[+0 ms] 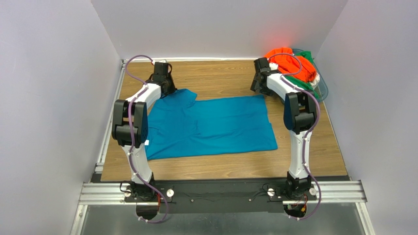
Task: Fold and stack the t-shirts
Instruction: Fold the tshirt
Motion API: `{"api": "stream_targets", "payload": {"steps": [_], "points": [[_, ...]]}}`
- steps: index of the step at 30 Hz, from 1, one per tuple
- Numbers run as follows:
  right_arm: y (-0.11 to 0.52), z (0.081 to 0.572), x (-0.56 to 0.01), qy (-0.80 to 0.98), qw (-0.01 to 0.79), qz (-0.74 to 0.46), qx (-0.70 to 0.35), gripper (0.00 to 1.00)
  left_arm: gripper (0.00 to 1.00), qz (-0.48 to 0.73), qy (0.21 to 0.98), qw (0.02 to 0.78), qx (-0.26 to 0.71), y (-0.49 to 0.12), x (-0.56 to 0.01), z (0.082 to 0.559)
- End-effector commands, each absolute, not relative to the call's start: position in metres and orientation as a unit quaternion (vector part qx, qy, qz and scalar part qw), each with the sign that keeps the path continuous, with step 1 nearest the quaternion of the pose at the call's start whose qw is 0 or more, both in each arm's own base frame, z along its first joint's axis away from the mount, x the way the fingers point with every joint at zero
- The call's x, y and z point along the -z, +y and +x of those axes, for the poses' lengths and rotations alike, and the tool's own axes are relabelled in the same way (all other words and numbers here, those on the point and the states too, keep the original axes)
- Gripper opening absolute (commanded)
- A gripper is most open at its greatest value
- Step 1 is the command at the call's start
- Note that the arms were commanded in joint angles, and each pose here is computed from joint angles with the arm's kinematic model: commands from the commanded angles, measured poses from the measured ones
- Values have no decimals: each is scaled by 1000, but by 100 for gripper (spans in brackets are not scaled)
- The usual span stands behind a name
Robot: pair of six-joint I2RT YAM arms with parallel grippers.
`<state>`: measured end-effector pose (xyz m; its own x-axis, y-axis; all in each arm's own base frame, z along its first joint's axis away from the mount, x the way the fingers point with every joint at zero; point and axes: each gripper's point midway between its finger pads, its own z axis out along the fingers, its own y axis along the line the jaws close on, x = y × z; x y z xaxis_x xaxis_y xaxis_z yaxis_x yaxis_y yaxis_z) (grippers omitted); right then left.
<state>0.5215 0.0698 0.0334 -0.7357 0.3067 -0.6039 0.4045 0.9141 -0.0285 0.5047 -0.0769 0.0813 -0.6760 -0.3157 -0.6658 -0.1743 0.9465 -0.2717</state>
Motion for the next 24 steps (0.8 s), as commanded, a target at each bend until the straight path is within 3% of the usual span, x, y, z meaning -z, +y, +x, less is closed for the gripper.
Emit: {"api": "stream_targets", "payload": {"steps": [1,10,13,24], "points": [[61,512,-11,932,293,185,105,75,0,-140,906,385,110,-83,-93,501],[74,500,-8,938,287,182,61,41,0,-146,907,378,111,-83,-89,490],[74,501,-13,937,294,179,61,23,0,-141,907,377,126,-89,-93,486],[72,495,-41,931,316,171,58,1,0,-148,898,390,141,-91,-115,464]]}}
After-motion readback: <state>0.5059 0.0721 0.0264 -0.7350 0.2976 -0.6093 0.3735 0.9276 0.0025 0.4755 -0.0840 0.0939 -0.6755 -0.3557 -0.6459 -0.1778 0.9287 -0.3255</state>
